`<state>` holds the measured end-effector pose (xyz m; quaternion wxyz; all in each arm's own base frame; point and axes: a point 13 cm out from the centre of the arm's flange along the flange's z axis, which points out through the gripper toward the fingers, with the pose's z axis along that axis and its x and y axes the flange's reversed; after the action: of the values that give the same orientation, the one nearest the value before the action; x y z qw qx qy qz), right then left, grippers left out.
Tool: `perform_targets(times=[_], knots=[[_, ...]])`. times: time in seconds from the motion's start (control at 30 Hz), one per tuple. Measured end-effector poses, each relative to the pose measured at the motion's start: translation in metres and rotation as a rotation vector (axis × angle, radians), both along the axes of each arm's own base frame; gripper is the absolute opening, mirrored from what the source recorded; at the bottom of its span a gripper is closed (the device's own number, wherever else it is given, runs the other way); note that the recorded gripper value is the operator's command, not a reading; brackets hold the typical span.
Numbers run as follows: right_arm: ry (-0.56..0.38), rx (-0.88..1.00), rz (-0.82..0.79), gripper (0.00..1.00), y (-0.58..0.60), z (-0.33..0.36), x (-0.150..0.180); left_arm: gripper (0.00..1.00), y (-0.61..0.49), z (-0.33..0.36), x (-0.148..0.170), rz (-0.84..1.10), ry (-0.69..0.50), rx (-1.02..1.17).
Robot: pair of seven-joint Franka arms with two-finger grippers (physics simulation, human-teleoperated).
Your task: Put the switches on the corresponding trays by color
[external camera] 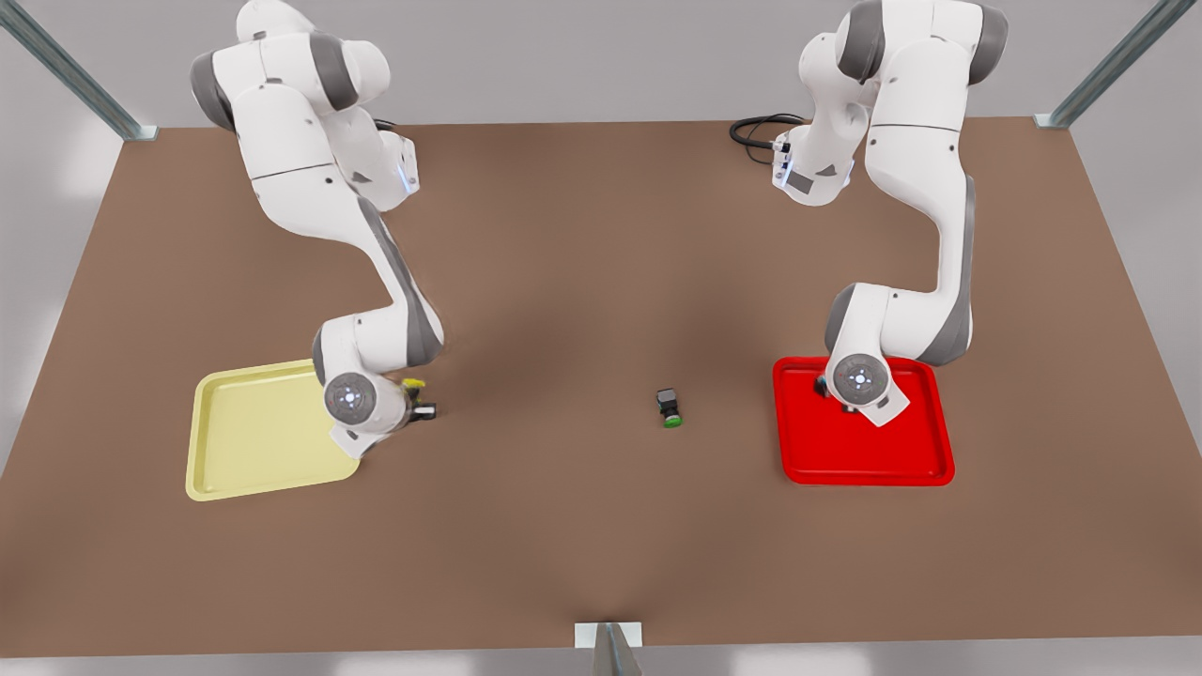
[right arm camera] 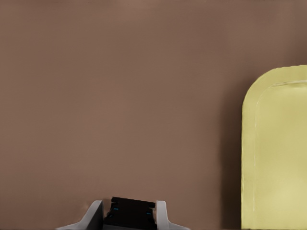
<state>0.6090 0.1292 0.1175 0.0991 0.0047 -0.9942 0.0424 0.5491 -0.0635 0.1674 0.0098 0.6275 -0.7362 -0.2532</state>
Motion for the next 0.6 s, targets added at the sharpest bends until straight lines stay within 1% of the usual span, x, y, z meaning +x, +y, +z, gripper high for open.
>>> perform_targets(times=[0.03, 0.07, 0.1, 0.13, 0.17, 0.2, 0.23, 0.27, 0.3, 0.37, 0.5, 0.53, 0.6], knots=[[-0.003, -0.021, -0.037, 0.33, -0.042, 0.004, 0.008, 1.00, -0.004, 0.011, 0.011, -0.016, -0.019, -0.018], [-0.003, -0.040, -0.066, 0.33, -0.082, 0.007, 0.013, 1.00, -0.012, 0.040, 0.035, -0.026, -0.062, -0.054], [-0.002, -0.057, -0.087, 0.33, -0.119, 0.010, 0.015, 1.00, -0.019, 0.085, 0.063, -0.038, -0.111, -0.100], [0.002, -0.070, -0.098, 0.33, -0.149, 0.013, 0.015, 1.00, -0.028, 0.137, 0.083, -0.069, -0.152, -0.147], [0.008, -0.084, -0.099, 0.33, -0.175, 0.014, 0.013, 1.00, -0.032, 0.187, 0.096, -0.111, -0.185, -0.190], [0.017, -0.093, -0.089, 0.33, -0.194, 0.013, 0.011, 1.00, -0.030, 0.227, 0.097, -0.158, -0.197, -0.227], [0.030, -0.099, -0.073, 0.33, -0.206, 0.008, 0.008, 1.00, -0.023, 0.259, 0.086, -0.208, -0.190, -0.285], [0.045, -0.103, -0.051, 0.55, -0.214, 0.000, 0.005, 1.00, -0.014, 0.283, 0.064, -0.259, -0.177, -0.344], [0.056, -0.107, -0.028, 1.00, -0.218, -0.005, 0.003, 1.00, -0.008, 0.297, 0.043, -0.314, -0.161, -0.382], [0.065, -0.111, 0.016, 1.00, -0.222, -0.009, 0.003, 1.00, -0.009, 0.305, 0.022, -0.429, -0.120, -0.430], [0.056, -0.110, 0.087, 1.00, -0.225, -0.002, 0.010, 1.00, -0.019, 0.305, 0.011, -0.627, -0.054, -0.516], [0.038, -0.106, 0.100, 1.00, -0.225, 0.006, 0.018, 1.00, -0.023, 0.305, 0.009, -0.671, -0.043, -0.540], [-0.034, -0.102, 0.123, 1.00, -0.227, 0.042, 0.048, 1.00, -0.028, 0.305, 0.007, -0.750, -0.023, -0.576]])
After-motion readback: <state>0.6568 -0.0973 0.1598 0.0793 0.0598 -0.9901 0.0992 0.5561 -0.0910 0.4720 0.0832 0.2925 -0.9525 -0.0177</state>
